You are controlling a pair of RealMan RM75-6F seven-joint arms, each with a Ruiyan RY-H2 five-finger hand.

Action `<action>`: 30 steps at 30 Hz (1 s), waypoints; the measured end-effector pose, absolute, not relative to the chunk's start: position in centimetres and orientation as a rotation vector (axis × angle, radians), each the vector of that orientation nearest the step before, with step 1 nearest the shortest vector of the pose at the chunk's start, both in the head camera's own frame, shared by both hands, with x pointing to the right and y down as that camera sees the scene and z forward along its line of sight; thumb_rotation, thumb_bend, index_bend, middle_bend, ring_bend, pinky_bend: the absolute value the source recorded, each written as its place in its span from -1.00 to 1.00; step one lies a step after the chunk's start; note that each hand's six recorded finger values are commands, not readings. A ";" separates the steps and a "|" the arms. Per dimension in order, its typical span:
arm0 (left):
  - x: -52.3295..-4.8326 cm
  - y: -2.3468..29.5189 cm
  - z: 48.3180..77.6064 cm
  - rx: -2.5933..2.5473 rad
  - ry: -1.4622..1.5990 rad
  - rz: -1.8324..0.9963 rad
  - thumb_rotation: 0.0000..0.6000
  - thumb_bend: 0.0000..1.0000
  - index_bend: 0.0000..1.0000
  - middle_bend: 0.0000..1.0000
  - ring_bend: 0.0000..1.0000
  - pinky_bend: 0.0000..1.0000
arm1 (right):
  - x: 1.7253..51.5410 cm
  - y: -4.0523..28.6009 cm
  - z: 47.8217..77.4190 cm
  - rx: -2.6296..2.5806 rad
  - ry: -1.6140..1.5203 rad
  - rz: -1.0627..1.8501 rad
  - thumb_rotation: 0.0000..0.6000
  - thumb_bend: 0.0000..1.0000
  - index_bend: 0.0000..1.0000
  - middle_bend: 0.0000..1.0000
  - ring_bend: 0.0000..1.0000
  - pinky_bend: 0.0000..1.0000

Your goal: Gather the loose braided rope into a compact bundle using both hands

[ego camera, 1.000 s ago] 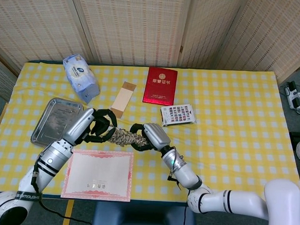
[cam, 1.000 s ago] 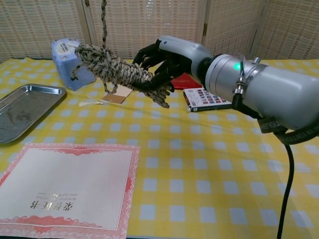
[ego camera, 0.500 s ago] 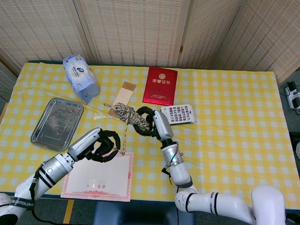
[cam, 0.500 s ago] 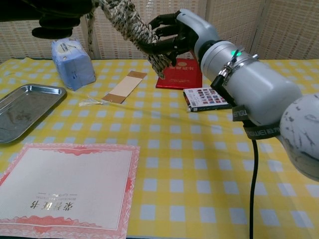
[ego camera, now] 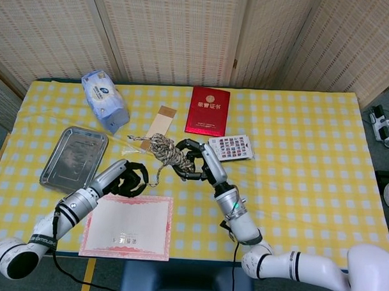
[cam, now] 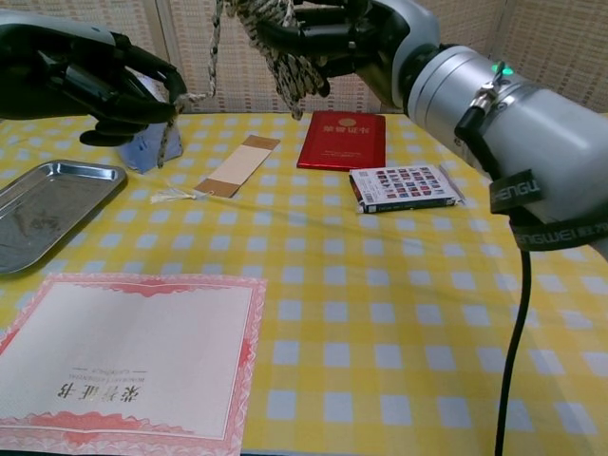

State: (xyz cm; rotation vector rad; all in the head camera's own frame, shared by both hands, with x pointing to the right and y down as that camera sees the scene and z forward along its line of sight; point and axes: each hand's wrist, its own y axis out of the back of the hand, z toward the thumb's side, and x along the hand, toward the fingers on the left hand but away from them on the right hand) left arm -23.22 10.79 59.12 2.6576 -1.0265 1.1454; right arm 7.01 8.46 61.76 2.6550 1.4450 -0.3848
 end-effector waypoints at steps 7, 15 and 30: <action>-24.2 9.9 61.0 2.610 -1.054 1.236 1.00 0.22 0.34 0.85 0.66 0.72 | 7.2 9.9 61.0 2.748 1.277 -0.389 1.00 0.49 0.72 0.49 0.61 0.52; -24.7 8.5 61.0 2.653 -1.129 1.285 1.00 0.22 0.34 0.85 0.66 0.72 | 7.9 11.7 61.3 2.912 1.058 -0.577 1.00 0.49 0.73 0.50 0.62 0.52; -24.3 7.0 59.0 2.844 -1.273 1.330 1.00 0.22 0.34 0.85 0.65 0.72 | 7.9 13.7 63.1 3.058 0.753 -0.920 1.00 0.49 0.76 0.53 0.65 0.54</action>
